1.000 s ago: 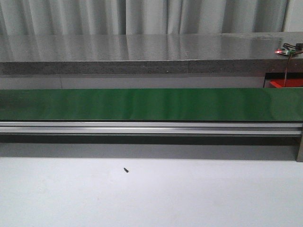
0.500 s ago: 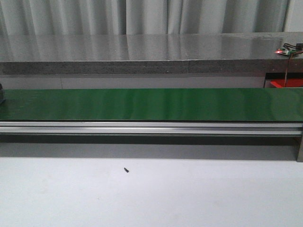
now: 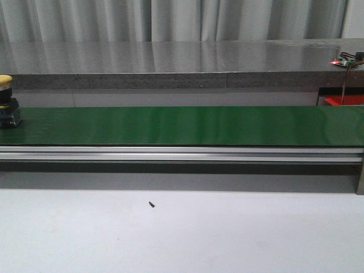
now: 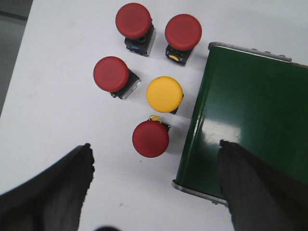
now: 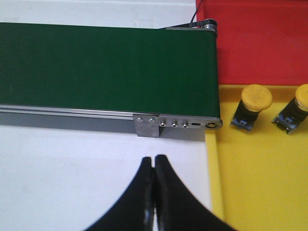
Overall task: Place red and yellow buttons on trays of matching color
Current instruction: 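Set the yellow button on the conveyor and open the left gripper, then grasp a red button from the cluster with the left gripper, then lower the red button onto the conveyor and release it, then move the right gripper down over the yellow button at the conveyor's end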
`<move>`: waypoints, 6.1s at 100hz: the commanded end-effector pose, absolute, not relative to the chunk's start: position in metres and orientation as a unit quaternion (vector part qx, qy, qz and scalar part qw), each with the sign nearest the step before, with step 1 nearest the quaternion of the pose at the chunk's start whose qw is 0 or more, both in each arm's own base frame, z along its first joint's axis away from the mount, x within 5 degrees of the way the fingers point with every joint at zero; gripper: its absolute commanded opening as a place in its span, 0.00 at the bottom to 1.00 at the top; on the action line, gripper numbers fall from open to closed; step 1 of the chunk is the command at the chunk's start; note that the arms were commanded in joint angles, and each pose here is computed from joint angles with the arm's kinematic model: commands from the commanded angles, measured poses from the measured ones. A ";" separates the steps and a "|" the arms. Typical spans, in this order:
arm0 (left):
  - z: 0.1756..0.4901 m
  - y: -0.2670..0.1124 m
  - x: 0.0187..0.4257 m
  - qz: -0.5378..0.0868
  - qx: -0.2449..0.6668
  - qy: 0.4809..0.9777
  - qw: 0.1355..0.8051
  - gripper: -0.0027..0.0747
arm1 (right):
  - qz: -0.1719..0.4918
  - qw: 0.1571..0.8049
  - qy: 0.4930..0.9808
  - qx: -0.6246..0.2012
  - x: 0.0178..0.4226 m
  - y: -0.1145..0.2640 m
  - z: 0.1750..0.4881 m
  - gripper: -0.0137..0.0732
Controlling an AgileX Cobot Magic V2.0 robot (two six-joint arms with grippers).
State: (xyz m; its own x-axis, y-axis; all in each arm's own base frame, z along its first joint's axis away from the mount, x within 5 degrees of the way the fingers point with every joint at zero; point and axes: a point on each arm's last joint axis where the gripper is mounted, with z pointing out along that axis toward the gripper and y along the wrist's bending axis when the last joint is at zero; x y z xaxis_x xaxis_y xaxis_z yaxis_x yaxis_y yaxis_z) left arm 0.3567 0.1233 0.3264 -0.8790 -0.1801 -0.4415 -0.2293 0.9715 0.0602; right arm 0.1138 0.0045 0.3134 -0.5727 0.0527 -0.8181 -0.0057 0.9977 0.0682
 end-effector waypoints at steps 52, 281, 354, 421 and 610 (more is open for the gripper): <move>0.296 0.144 0.350 0.059 -0.092 0.970 0.219 0.70 | 0.028 0.503 0.864 0.010 0.117 0.004 0.327 0.08; 0.271 0.149 0.367 0.045 -0.095 0.970 0.221 0.33 | 0.028 0.503 0.864 0.010 0.117 0.004 0.327 0.08; 0.317 0.082 0.363 0.006 -0.032 0.963 0.269 0.33 | 0.028 0.503 0.864 0.010 0.117 0.004 0.327 0.08; 0.283 0.079 0.378 -0.011 -0.029 0.975 0.222 0.46 | 0.028 0.503 0.864 0.010 0.117 0.004 0.327 0.08; 0.366 0.001 0.222 -0.071 0.046 0.908 0.410 0.01 | 0.028 0.477 0.879 0.009 0.114 0.004 0.322 0.08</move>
State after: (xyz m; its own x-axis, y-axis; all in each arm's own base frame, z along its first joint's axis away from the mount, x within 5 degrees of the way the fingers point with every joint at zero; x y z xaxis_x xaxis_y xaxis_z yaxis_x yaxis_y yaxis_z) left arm 0.2307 0.0033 0.3487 -0.7468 0.0376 -0.6639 0.1415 0.9845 -0.1035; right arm 0.1117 0.0046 0.3106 -0.6038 0.0509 -0.7955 -0.0050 0.9977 0.0677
